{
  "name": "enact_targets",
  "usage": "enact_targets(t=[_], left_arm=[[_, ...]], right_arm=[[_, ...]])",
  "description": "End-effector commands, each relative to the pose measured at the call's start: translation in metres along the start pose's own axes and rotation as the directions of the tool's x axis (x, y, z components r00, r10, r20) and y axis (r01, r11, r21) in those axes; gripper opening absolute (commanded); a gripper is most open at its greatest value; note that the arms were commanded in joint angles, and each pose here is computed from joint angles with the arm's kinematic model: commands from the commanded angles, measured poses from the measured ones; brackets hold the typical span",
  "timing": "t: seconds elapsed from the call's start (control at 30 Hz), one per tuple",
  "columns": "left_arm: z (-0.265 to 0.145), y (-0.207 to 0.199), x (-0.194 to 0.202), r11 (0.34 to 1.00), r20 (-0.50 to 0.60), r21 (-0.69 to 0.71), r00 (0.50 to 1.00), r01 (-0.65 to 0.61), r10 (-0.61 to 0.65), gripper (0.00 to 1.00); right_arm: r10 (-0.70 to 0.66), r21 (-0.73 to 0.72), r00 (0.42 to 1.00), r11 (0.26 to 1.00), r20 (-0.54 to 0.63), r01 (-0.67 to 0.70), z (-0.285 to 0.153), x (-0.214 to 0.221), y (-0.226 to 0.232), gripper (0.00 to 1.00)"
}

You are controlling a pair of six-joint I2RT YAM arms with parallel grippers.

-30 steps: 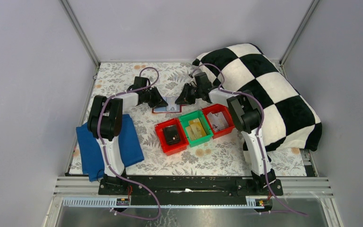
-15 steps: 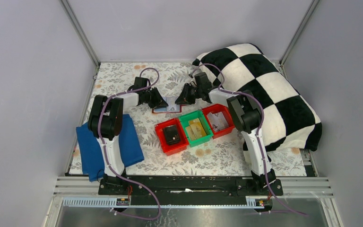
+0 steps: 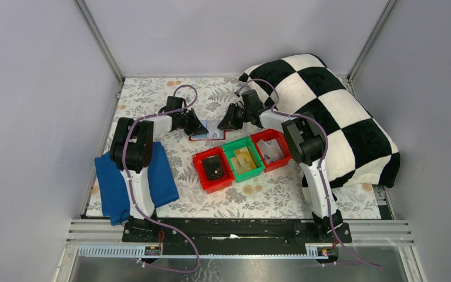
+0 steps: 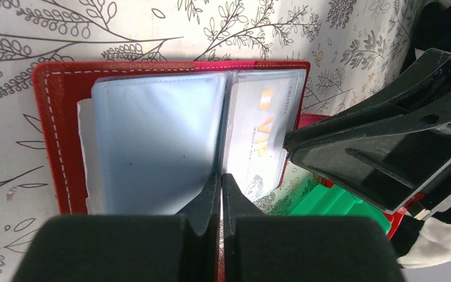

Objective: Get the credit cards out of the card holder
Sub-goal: Remove the credit card from the card holder.

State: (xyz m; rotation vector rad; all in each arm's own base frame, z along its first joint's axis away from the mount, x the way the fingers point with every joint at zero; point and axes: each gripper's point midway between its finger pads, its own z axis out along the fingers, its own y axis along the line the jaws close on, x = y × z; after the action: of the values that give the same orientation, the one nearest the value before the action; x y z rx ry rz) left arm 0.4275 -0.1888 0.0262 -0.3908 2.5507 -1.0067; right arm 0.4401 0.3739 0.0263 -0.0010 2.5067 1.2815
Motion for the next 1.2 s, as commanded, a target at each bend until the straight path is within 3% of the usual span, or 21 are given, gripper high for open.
enact_targets(t=[0.0,0.73,1.17], left_arm=[[0.003,0.006,-0.003,1.0,0.027,-0.012,0.999,-0.019,0.02,0.0],[-0.021,0.015,-0.013,1.0,0.093,-0.015,0.996,0.009,-0.007,0.0],[-0.024,-0.001,-0.018,0.999,0.096,0.039,0.995,0.003,-0.007,0.0]], right_arm=[[-0.01,-0.014,0.999,1.0,-0.034,0.009,0.007,0.01,0.002,0.25],[-0.008,0.027,0.999,1.0,-0.039,0.009,0.008,0.015,-0.012,0.23],[-0.04,-0.01,0.999,0.999,0.008,0.04,-0.005,0.005,0.008,0.23]])
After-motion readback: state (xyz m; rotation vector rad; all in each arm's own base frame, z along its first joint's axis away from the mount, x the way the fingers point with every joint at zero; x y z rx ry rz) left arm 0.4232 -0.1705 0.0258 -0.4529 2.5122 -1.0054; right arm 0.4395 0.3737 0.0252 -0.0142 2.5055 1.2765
